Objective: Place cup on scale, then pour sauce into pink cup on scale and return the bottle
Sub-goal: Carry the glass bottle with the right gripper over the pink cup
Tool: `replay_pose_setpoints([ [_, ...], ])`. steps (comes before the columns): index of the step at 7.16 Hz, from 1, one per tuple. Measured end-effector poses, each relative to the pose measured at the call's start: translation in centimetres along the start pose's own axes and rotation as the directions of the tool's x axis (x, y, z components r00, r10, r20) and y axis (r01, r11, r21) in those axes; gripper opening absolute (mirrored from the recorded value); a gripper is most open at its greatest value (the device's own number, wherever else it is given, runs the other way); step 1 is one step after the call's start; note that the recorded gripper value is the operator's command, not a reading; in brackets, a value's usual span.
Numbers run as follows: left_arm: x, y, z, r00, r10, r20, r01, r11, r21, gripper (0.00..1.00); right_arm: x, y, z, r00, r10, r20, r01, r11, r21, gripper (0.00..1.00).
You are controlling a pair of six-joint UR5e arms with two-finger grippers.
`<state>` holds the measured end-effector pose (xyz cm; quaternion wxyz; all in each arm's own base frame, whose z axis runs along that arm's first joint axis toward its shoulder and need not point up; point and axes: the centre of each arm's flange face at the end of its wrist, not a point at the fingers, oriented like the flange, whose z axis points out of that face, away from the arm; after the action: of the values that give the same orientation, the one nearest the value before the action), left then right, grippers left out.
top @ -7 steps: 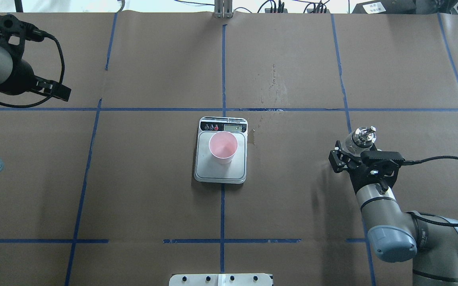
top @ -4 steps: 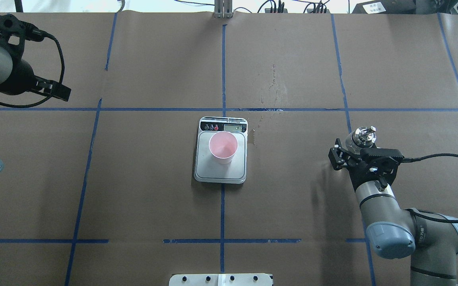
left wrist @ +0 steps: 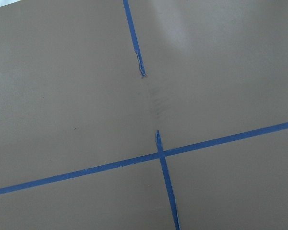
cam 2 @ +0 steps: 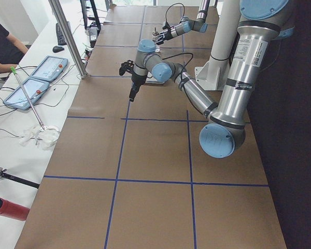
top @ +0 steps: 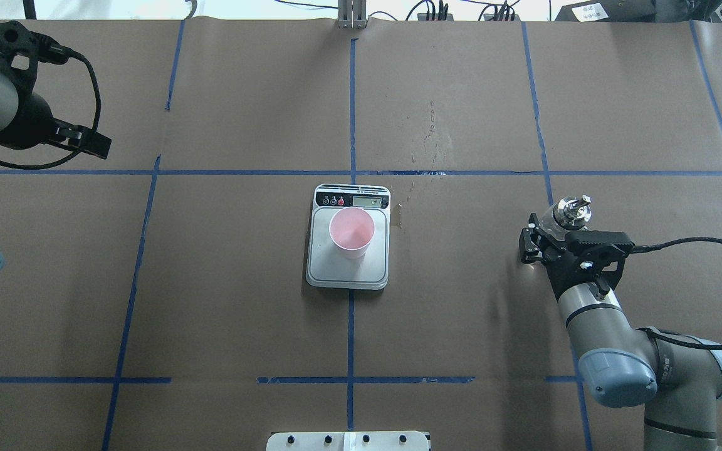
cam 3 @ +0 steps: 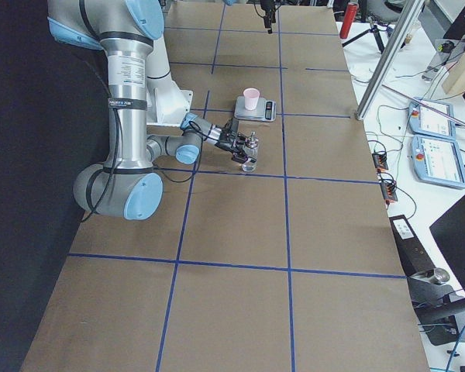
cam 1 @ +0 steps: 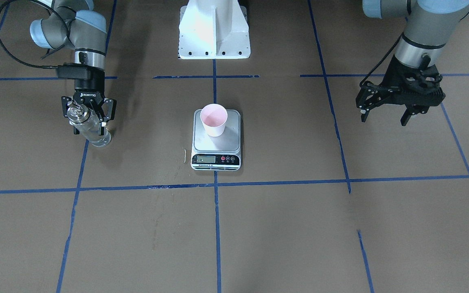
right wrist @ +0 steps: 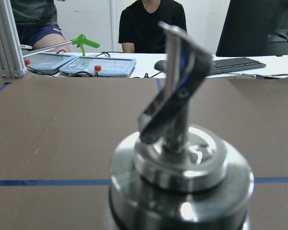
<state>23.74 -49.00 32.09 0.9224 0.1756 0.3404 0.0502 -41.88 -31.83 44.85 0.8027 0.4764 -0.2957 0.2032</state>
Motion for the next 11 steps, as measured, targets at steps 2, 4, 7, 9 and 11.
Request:
replay_pose_setpoints([
  [2,0.1,0.0,-0.1,1.0,-0.02,-0.003,0.02,1.0,0.002,1.0,-2.1,-2.2,-0.8,0.995,-0.072,0.075,0.07,0.997,0.035,0.0],
  [4,0.2,0.0,-0.2,0.999,-0.034,-0.004,0.034,0.999,0.002,1.0,-4.1,-3.3,-1.6,0.986,-0.112,0.122,0.111,0.994,0.016,0.0],
  [7,0.2,0.0,-0.2,0.999,-0.038,-0.004,0.038,0.999,0.001,1.0,-12.0,-6.0,-3.1,0.973,-0.208,0.095,0.214,0.975,-0.059,0.0],
  [9,0.3,0.0,-0.1,0.999,-0.038,-0.004,0.038,0.999,-0.001,1.0,-16.9,-7.3,-4.1,0.954,-0.294,0.064,0.3,0.944,-0.136,0.0],
  [11,0.3,0.0,0.0,0.999,-0.037,-0.004,0.037,0.999,-0.002,1.0,-19.0,-7.6,-4.9,0.934,-0.349,0.073,0.357,0.922,-0.153,0.0],
])
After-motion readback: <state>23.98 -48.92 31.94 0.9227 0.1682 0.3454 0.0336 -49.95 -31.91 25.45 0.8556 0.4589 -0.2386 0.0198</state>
